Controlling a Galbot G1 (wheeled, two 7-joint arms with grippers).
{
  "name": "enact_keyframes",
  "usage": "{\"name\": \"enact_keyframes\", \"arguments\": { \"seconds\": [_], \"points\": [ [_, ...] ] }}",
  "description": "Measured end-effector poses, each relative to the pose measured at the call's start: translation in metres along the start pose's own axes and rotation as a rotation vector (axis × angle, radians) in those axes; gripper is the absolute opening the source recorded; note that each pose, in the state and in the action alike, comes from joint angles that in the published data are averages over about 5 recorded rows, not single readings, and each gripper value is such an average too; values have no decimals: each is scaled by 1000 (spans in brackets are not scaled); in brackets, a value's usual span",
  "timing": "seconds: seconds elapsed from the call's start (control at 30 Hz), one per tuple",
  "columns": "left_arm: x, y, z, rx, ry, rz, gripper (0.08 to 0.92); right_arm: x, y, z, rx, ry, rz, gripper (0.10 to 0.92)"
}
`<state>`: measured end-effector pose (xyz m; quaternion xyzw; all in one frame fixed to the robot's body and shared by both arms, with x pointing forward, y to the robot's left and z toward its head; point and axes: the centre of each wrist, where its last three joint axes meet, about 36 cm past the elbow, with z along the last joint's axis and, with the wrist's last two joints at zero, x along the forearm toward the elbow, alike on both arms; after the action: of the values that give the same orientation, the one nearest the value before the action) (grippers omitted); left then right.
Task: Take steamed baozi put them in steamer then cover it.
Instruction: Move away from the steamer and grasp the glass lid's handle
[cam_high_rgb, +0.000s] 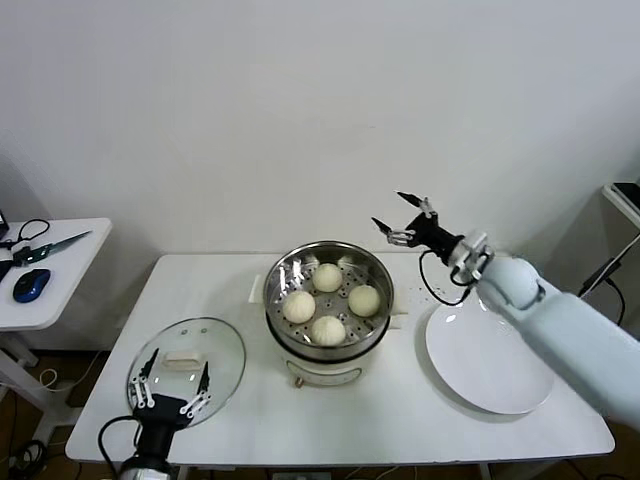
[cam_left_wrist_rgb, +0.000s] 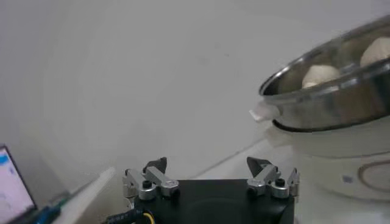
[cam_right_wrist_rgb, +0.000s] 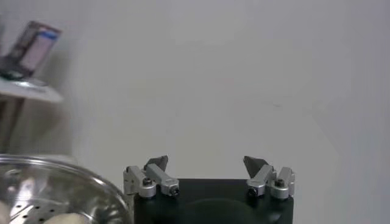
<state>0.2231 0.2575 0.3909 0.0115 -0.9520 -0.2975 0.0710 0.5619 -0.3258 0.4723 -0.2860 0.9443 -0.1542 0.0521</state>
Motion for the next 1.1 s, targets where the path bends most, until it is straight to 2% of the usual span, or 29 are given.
{"name": "enact_keyframes", "arguments": {
  "seconds": [0.33, 0.57, 0.8, 1.1],
  "points": [
    [-6, -4, 13, -512, 43, 29, 823, 70, 35, 31, -127, 51, 186, 823],
    [-23, -17, 34, -812, 67, 16, 823, 112, 50, 49, -170, 100, 258, 823],
    [-47, -29, 63, -981, 88, -8, 823, 147, 56, 64, -192, 148, 313, 823],
    [-80, -38, 89, -1087, 113, -29, 823, 172, 60, 75, -199, 184, 357, 823]
  ]
}}
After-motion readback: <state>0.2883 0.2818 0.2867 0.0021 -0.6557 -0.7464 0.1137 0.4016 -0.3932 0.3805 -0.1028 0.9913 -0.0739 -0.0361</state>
